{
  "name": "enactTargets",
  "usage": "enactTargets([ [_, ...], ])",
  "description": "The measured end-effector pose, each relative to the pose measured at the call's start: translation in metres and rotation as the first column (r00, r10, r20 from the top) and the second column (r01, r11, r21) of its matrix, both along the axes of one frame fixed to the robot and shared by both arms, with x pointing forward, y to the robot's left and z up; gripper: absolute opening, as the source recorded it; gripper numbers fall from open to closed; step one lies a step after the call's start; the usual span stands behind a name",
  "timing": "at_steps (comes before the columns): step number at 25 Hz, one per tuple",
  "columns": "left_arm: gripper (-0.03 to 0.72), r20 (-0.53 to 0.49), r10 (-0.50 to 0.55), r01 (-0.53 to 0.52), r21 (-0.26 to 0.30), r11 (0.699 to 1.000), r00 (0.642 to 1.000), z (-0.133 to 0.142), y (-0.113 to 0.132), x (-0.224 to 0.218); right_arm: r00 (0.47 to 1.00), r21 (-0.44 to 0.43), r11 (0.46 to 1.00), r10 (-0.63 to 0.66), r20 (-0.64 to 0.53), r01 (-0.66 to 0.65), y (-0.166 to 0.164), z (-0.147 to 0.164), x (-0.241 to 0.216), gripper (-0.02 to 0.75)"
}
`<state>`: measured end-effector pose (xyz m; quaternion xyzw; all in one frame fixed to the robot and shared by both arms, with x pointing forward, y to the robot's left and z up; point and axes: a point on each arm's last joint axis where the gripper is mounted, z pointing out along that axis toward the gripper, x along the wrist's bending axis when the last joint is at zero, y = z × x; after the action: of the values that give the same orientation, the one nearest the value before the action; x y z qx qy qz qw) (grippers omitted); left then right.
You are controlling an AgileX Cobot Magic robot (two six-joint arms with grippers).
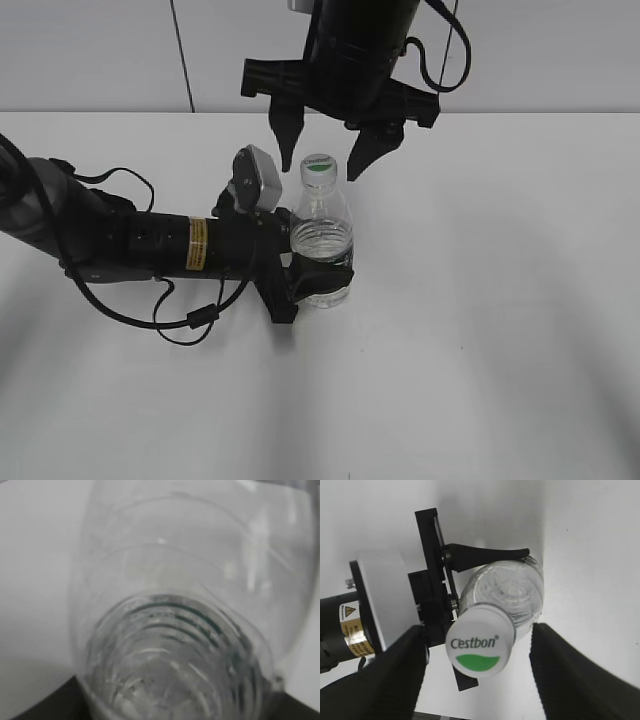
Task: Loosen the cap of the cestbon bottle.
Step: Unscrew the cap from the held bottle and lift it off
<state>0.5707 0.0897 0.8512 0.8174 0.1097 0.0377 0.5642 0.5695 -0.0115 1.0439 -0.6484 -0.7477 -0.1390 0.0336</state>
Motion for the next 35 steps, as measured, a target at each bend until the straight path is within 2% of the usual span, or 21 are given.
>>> enactTargets([
  [5, 0.373, 0.0, 0.0, 0.0, 0.0, 1.0, 1.0, 0.0, 0.0, 0.0, 1.0, -0.001, 1.0, 0.0, 0.001, 0.0, -0.0001, 0.0, 0.0001, 0.467],
  [35, 0.373, 0.0, 0.0, 0.0, 0.0, 1.0, 1.0, 0.0, 0.0, 0.0, 1.0, -0.04, 0.999, 0.004, 0.01, -0.003, -0.0008, -0.0082, 0.0039, 0.463],
])
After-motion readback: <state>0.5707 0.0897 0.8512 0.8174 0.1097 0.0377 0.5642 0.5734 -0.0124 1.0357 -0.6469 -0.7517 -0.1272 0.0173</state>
